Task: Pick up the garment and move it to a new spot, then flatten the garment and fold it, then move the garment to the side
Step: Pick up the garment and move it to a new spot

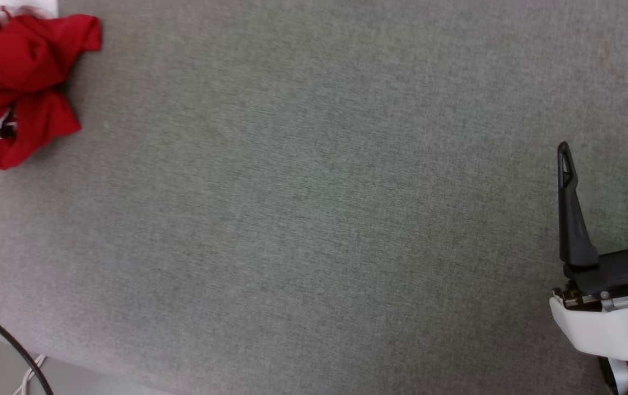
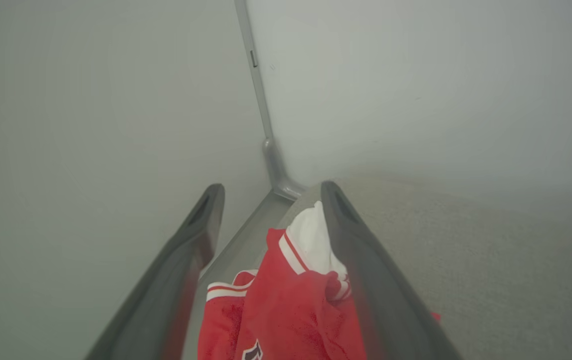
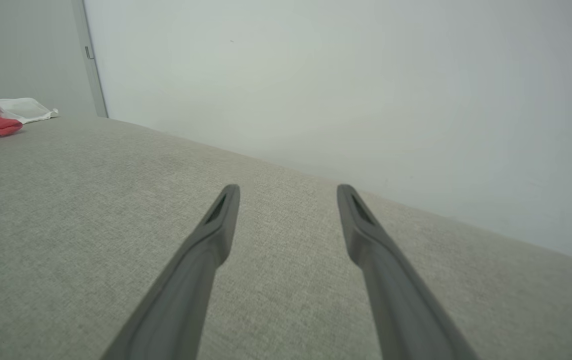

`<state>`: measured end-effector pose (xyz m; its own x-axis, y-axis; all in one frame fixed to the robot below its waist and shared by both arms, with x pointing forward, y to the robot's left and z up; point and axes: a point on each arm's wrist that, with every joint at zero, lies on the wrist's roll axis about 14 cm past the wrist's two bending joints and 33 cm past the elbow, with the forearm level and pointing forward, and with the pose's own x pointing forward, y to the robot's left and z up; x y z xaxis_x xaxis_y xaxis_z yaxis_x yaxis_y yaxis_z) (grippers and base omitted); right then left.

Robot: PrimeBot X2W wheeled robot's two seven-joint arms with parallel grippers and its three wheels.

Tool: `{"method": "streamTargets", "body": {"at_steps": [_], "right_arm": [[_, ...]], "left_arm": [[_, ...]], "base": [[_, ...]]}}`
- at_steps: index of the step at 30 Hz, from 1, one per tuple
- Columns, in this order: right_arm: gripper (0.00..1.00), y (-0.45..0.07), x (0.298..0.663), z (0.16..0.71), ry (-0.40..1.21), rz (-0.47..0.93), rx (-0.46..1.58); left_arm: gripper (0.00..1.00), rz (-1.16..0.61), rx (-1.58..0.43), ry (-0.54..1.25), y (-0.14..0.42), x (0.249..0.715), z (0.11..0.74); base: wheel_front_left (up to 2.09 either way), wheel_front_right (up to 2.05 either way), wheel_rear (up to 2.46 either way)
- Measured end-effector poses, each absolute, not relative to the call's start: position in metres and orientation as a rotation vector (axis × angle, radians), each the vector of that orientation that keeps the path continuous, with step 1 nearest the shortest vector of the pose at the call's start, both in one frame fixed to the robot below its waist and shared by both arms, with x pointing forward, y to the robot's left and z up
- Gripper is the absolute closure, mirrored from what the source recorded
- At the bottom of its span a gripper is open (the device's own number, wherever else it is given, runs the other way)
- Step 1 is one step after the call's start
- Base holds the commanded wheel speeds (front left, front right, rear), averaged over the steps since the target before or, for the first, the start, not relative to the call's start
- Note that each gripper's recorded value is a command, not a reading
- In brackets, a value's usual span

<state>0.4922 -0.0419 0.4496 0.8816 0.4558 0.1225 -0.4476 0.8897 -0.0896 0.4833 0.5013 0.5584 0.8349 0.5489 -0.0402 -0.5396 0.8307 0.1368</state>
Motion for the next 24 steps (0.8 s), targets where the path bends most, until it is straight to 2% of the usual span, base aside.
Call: {"method": "streamTargets", "body": {"at_steps": [2, 3, 5, 6, 7, 10, 11, 12, 15, 19, 20, 21, 24], "right_arm": [[0.00, -0.045, 0.494, 0.445, -0.139, 0.468, -0.068], [0.00, -0.048, 0.495, 0.439, -0.131, 0.470, -0.084], [0.00, -0.049, 0.495, 0.437, -0.128, 0.470, -0.089], [0.00, -0.050, 0.496, 0.435, -0.126, 0.470, -0.092], [0.00, -0.053, 0.497, 0.430, -0.120, 0.468, -0.102], [0.00, -0.057, 0.499, 0.425, -0.113, 0.461, -0.110], [0.00, -0.057, 0.499, 0.425, -0.113, 0.461, -0.110], [0.00, -0.060, 0.500, 0.423, -0.112, 0.456, -0.116], [0.00, -0.063, 0.500, 0.418, -0.103, 0.450, -0.124], [0.00, -0.063, 0.500, 0.413, -0.090, 0.450, -0.123], [0.00, -0.062, 0.500, 0.412, -0.089, 0.452, -0.124], [0.00, -0.062, 0.499, 0.412, -0.088, 0.453, -0.124], [0.00, -0.061, 0.499, 0.413, -0.088, 0.456, -0.122]], "left_arm": [[0.00, 0.548, 0.051, 0.205, 0.494, 0.492, 0.526], [0.00, 0.523, -0.008, 0.335, 0.488, 0.494, 0.498], [0.00, 0.512, -0.039, 0.394, 0.486, 0.494, 0.486], [0.00, 0.504, -0.066, 0.453, 0.484, 0.492, 0.474], [0.00, 0.482, -0.126, 0.593, 0.476, 0.484, 0.445], [0.00, 0.440, -0.219, 0.783, 0.459, 0.470, 0.407], [0.00, 0.440, -0.219, 0.783, 0.459, 0.470, 0.407], [0.00, 0.412, -0.260, 0.881, 0.450, 0.461, 0.392], [0.00, 0.382, -0.317, 0.991, 0.438, 0.450, 0.372], [0.00, 0.367, -0.304, 1.035, 0.435, 0.446, 0.363], [0.55, 0.365, -0.299, 1.043, 0.435, 0.445, 0.362], [1.00, 0.364, -0.290, 1.043, 0.435, 0.445, 0.362], [1.00, 0.354, -0.273, 1.014, 0.434, 0.448, 0.364]], "base": [[0.00, 0.00, 0.00], [0.00, 0.00, 0.00], [0.00, 0.00, 0.00], [0.00, 0.00, 0.00], [0.00, 0.00, 0.00], [0.00, 0.00, 0.00], [0.00, 0.00, 0.00], [0.00, 0.00, 0.00], [0.00, 0.00, 0.00], [0.00, 0.00, 0.00], [0.00, 0.00, 0.00], [0.00, 0.00, 0.00], [0.00, 0.00, 0.00]]}}
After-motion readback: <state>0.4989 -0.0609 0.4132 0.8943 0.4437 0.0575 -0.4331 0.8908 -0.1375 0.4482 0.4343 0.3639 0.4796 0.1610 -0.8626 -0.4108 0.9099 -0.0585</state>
